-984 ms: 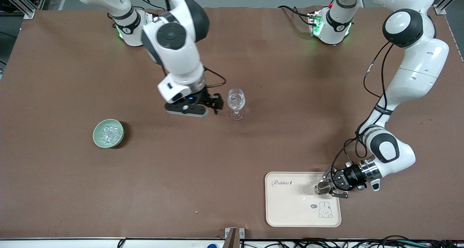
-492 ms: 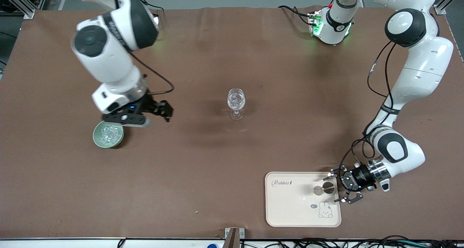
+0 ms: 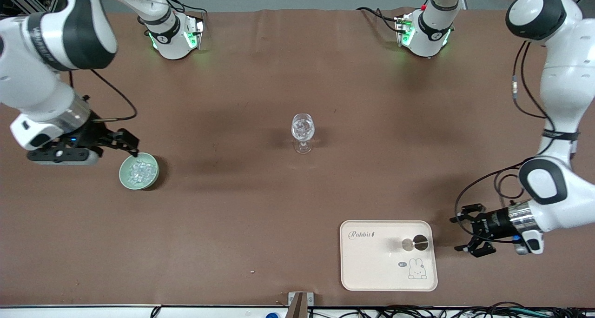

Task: Pour wine and add ice with both arms

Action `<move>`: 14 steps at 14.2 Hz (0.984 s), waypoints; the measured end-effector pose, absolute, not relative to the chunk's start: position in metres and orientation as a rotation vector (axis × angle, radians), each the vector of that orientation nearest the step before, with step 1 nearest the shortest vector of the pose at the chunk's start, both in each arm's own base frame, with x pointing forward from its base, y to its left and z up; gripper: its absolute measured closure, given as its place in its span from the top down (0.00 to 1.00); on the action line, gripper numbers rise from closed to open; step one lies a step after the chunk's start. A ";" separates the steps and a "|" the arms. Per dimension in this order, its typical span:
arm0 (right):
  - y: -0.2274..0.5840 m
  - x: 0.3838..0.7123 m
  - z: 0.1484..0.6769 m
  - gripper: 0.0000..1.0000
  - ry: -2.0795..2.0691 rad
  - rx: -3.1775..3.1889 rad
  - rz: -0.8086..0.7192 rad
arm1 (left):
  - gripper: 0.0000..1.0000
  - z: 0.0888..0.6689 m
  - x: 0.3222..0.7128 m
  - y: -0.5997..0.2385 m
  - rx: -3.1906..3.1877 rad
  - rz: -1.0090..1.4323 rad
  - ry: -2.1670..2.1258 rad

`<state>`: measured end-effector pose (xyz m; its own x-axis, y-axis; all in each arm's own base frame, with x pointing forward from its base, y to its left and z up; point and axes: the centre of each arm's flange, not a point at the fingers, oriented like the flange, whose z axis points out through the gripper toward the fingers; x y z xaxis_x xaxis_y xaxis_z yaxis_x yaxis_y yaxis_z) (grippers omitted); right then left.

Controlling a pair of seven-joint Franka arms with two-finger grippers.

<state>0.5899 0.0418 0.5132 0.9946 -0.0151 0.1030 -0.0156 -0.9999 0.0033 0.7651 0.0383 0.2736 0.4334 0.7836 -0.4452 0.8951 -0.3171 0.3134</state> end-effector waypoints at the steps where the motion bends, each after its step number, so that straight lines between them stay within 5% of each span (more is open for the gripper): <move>1: 0.028 0.586 0.519 1.00 -0.019 3.126 0.151 | 1.00 0.304 0.761 0.037 2.282 -0.259 1.375; 8: -0.014 0.543 0.618 1.00 -0.099 3.119 0.094 | 1.00 0.541 0.690 -0.036 2.775 -0.039 1.012; 14: -0.011 0.530 0.657 1.00 -0.096 3.118 0.040 | 1.00 0.627 0.634 -0.052 3.043 0.062 0.319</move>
